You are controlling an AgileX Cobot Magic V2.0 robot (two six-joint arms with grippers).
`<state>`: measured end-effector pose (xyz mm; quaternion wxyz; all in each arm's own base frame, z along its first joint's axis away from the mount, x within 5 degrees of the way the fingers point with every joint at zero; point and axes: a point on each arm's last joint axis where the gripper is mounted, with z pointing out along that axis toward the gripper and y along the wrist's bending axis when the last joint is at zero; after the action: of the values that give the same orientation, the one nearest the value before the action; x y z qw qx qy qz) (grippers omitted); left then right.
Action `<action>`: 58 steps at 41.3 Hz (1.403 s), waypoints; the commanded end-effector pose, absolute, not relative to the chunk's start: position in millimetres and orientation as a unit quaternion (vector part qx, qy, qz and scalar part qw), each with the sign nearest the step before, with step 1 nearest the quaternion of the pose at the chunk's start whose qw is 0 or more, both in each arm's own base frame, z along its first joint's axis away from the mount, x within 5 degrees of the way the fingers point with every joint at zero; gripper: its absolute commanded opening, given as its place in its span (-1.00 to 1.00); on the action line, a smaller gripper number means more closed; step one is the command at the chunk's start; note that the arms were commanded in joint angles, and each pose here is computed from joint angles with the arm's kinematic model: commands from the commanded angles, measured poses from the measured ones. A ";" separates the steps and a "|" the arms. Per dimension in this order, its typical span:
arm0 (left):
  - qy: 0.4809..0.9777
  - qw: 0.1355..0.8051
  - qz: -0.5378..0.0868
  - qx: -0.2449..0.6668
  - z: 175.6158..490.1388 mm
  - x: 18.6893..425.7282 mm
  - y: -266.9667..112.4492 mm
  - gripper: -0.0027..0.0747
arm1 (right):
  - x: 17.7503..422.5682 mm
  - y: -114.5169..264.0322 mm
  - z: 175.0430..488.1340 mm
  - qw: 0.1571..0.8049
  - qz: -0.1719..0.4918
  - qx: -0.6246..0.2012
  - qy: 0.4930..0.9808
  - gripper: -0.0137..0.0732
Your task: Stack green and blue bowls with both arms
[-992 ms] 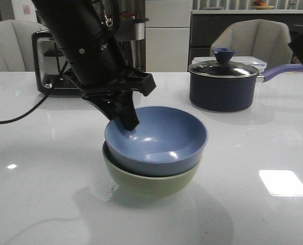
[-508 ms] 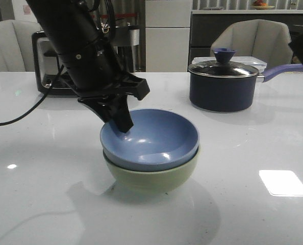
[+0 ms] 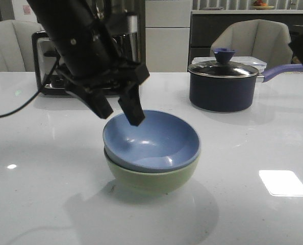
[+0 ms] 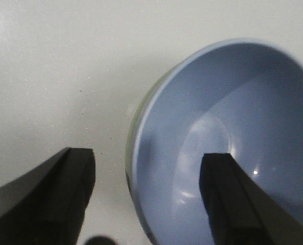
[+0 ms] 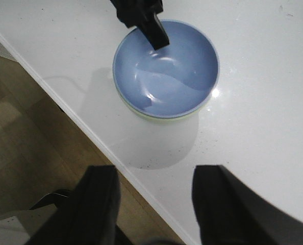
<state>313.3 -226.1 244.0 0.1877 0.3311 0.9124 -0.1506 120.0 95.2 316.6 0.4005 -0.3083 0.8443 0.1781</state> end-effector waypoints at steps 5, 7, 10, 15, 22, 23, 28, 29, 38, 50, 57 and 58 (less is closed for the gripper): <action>0.869 0.295 -0.184 0.351 325.0 262.9 -213.5 0.38 | 122.5 95.8 330.5 0.442 0.183 -0.302 0.824 0.34; 0.862 0.305 -0.182 0.362 332.7 248.2 -208.1 0.38 | 122.4 95.8 330.4 0.441 0.184 -0.303 0.825 0.34; 0.852 0.318 -0.179 0.375 341.4 227.2 -199.1 0.38 | 121.6 96.1 329.7 0.436 0.188 -0.302 0.827 0.34; 0.838 0.337 -0.180 0.390 352.7 193.1 -179.5 0.38 | 122.1 94.6 328.8 0.436 0.174 -0.309 0.827 0.34; 0.832 0.371 -0.164 0.378 362.5 160.1 -145.9 0.38 | 121.4 83.1 331.0 0.444 0.151 -0.282 0.837 0.34; 0.835 0.376 -0.160 0.370 363.8 155.3 -140.0 0.38 | 120.5 81.1 331.4 0.444 0.148 -0.278 0.839 0.34; 0.841 0.400 -0.122 0.343 367.3 137.5 -113.2 0.38 | 112.9 65.9 334.5 0.447 0.131 -0.243 0.851 0.34; 0.842 0.403 -0.121 0.336 367.7 134.0 -109.1 0.38 | 111.0 63.3 334.8 0.446 0.129 -0.238 0.853 0.34; 0.828 0.441 -0.129 0.321 364.5 102.6 -81.4 0.38 | 87.8 51.3 327.3 0.433 0.132 -0.232 0.861 0.34; 0.819 0.458 -0.135 0.318 359.7 95.2 -75.4 0.20 | 83.2 48.9 317.2 0.430 0.130 -0.232 0.863 0.22; 0.820 0.456 -0.134 0.319 359.2 95.9 -75.9 -0.31 | 83.2 48.9 317.2 0.430 0.130 -0.232 0.863 -0.25; 0.820 0.456 -0.134 0.319 359.2 95.9 -75.9 -0.36 | 83.2 48.9 317.2 0.430 0.130 -0.232 0.863 -0.32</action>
<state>93.6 -72.8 345.7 0.4148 0.3266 0.8412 -0.1172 79.6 47.5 304.7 0.3904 -0.2435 0.8797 0.1201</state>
